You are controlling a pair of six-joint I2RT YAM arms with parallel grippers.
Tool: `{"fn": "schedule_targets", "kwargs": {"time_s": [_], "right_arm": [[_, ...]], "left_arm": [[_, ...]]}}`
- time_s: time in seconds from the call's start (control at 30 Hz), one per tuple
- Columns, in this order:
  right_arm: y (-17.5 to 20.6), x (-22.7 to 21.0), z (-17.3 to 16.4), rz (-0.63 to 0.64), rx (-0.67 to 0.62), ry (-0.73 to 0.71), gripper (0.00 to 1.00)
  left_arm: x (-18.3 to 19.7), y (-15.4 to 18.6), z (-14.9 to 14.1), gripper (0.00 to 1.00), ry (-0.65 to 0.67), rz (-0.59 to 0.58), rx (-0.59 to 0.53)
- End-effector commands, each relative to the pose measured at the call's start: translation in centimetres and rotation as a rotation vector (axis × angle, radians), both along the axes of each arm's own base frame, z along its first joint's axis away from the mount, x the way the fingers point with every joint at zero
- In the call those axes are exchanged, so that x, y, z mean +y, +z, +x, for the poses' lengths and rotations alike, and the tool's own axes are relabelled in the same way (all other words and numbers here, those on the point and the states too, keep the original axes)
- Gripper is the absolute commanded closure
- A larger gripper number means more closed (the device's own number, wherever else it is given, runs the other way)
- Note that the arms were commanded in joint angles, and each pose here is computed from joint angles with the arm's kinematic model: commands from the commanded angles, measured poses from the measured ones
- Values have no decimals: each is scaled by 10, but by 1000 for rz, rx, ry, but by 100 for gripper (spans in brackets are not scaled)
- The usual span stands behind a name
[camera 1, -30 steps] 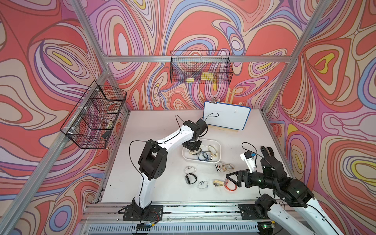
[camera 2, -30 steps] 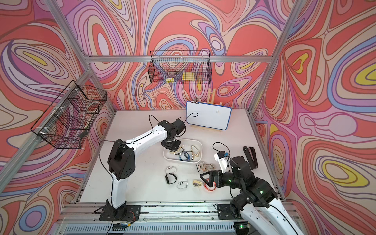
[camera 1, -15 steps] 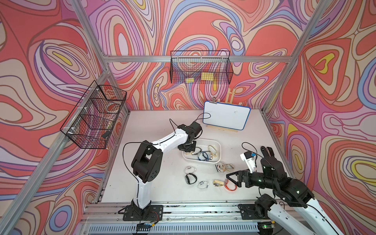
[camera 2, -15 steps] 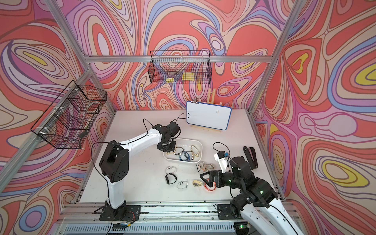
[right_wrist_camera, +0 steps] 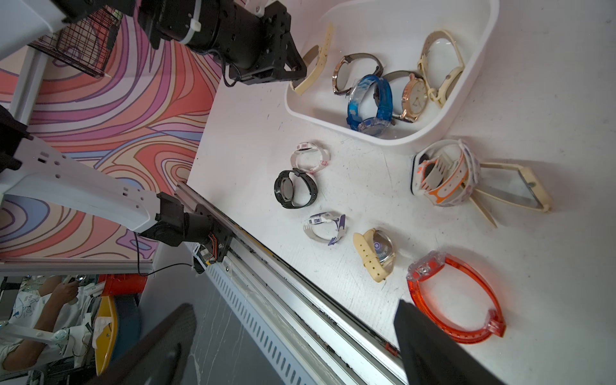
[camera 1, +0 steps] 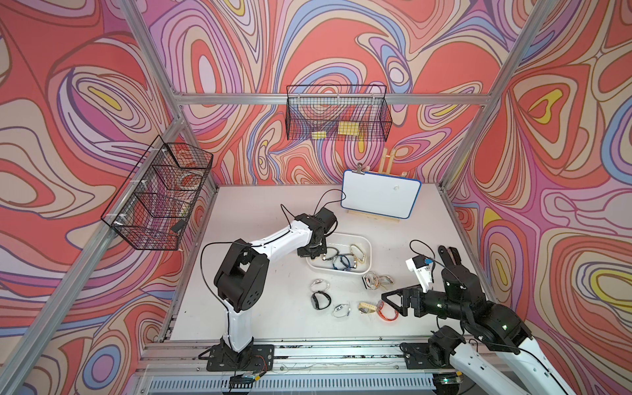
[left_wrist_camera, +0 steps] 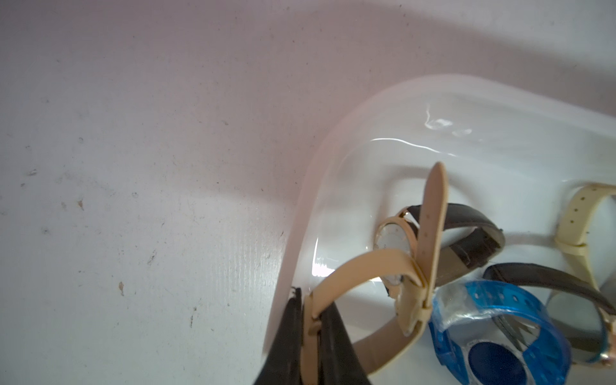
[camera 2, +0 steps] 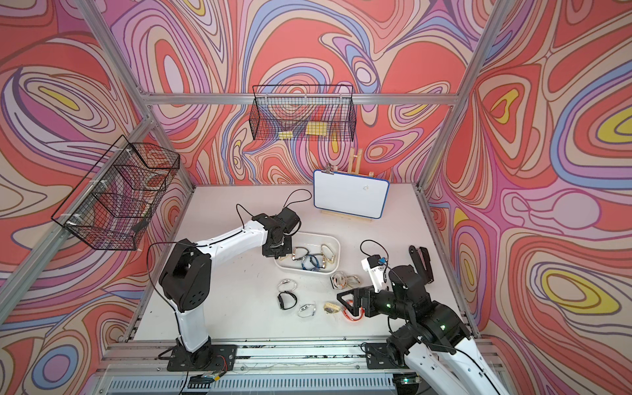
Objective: Put the watch into the storage box
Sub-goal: Place the watch in the storage box.
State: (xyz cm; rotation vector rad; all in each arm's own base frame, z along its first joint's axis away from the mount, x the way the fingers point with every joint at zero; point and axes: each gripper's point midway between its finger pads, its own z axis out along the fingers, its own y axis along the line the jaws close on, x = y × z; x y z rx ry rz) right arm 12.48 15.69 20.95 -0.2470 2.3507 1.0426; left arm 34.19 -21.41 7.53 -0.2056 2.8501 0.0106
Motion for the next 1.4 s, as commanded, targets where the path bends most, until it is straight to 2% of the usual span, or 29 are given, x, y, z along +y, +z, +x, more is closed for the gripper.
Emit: {"fn": "schedule_targets", "kwargs": {"time_s": [0.0,0.13,0.2,0.33,0.47,0.6,0.73,0.93,1.1,1.23,1.37], "right_arm": [[-1,0,0,3,-14,2,2],[1,0,-1,6,-17,6,2],[0,0,-1,6,-17,5,2],[1,1,-1,7,-19,7,2],[1,1,-1,8,-20,5,2],[0,1,1,5,-16,5,2],[-2,2,6,-9,0,-10,2],[-24,-2,24,-92,84,-89,2],[-43,-19,46,-194,147,-247,2],[-51,-18,58,-194,171,-301,2],[-49,-8,64,-152,160,-283,3]], "left_arm": [[-2,0,6,95,63,-39,-16],[-2,-13,4,93,69,-26,13],[-2,-15,3,90,69,-27,15],[-1,-16,1,70,65,-25,17],[-3,-8,2,45,61,-34,-1],[-13,18,2,32,25,-53,-60],[-21,62,-1,24,-25,-51,-160],[-22,128,-20,18,-116,-74,-326],[-32,163,-56,16,-288,-130,-442],[-37,165,-95,15,-425,-203,-475],[-25,157,-123,15,-468,-236,-487]]}}
